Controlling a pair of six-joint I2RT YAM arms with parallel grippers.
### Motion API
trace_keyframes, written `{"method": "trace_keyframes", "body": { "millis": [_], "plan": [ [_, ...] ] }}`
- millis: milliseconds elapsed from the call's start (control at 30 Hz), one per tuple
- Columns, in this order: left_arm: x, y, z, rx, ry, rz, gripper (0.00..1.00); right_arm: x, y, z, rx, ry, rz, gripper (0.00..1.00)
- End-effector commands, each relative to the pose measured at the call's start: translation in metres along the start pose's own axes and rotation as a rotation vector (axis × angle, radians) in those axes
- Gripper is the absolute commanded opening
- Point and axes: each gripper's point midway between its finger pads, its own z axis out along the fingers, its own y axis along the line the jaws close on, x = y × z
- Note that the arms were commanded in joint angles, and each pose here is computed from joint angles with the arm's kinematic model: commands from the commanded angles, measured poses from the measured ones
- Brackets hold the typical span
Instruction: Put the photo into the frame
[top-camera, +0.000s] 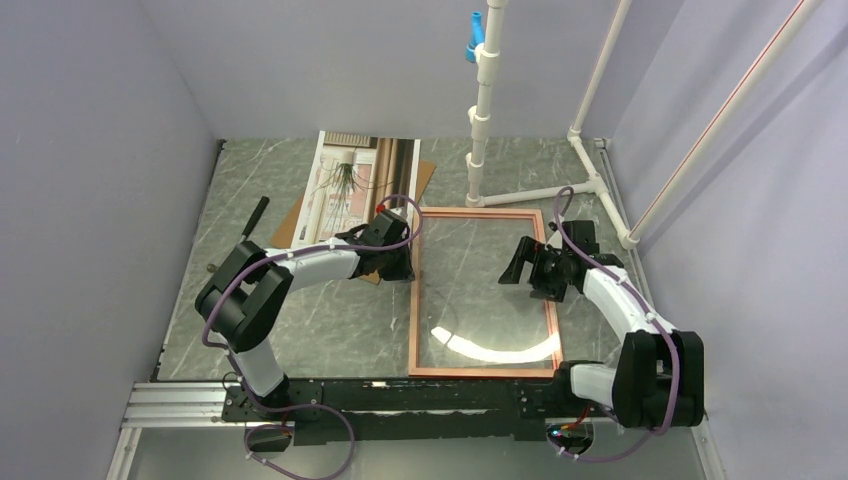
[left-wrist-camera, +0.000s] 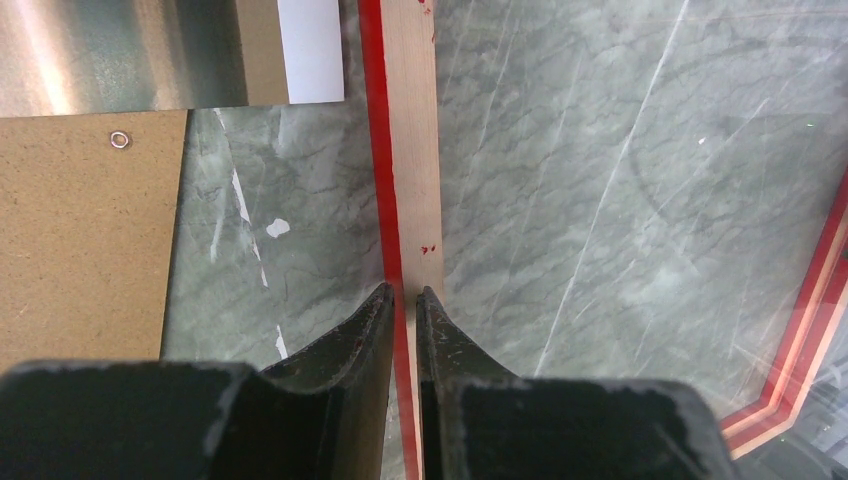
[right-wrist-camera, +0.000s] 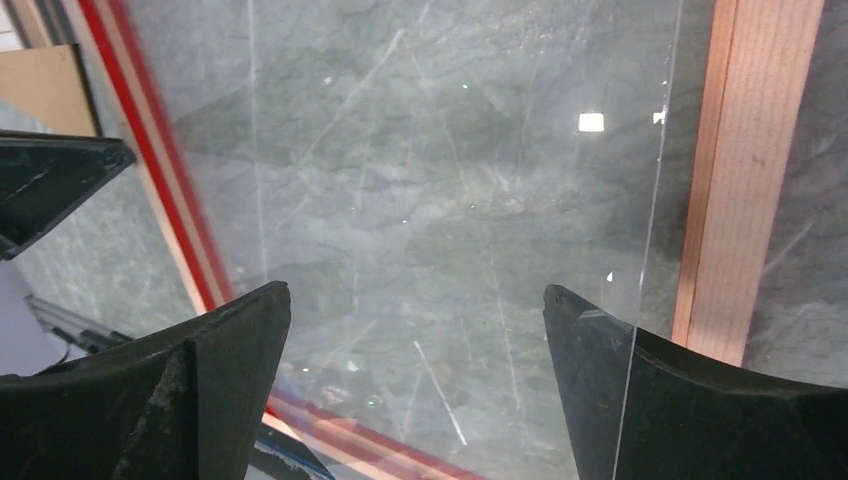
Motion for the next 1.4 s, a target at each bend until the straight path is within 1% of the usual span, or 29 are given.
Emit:
{"method": "trace_keyframes", "body": {
  "millis": [0,300,400,867,1267,1367],
  "plan": [
    [0.028,0.027,0.011,-0.105,0.077,0.038,0.18,-0.013,-0.001,0.000,0.081,-0.048,-0.041,1.00],
    [0.028,0.028,0.011,-0.109,0.075,0.043,0.19,-0.017,-0.012,0.003,0.252,-0.068,-0.049,1.00],
    [0.028,0.028,0.011,-0.110,0.077,0.043,0.19,-0.018,-0.015,0.002,0.282,-0.072,-0.047,1.00],
    [0.027,0.027,0.012,-0.107,0.077,0.045,0.18,-0.034,-0.002,-0.020,0.272,-0.146,-0.062,1.00],
    [0.027,0.026,0.013,-0.106,0.078,0.046,0.18,-0.030,-0.011,-0.023,0.319,-0.141,-0.054,1.00],
    [0.028,0.027,0.013,-0.108,0.080,0.045,0.18,-0.033,-0.017,-0.025,0.358,-0.161,-0.049,1.00]
  ]
}}
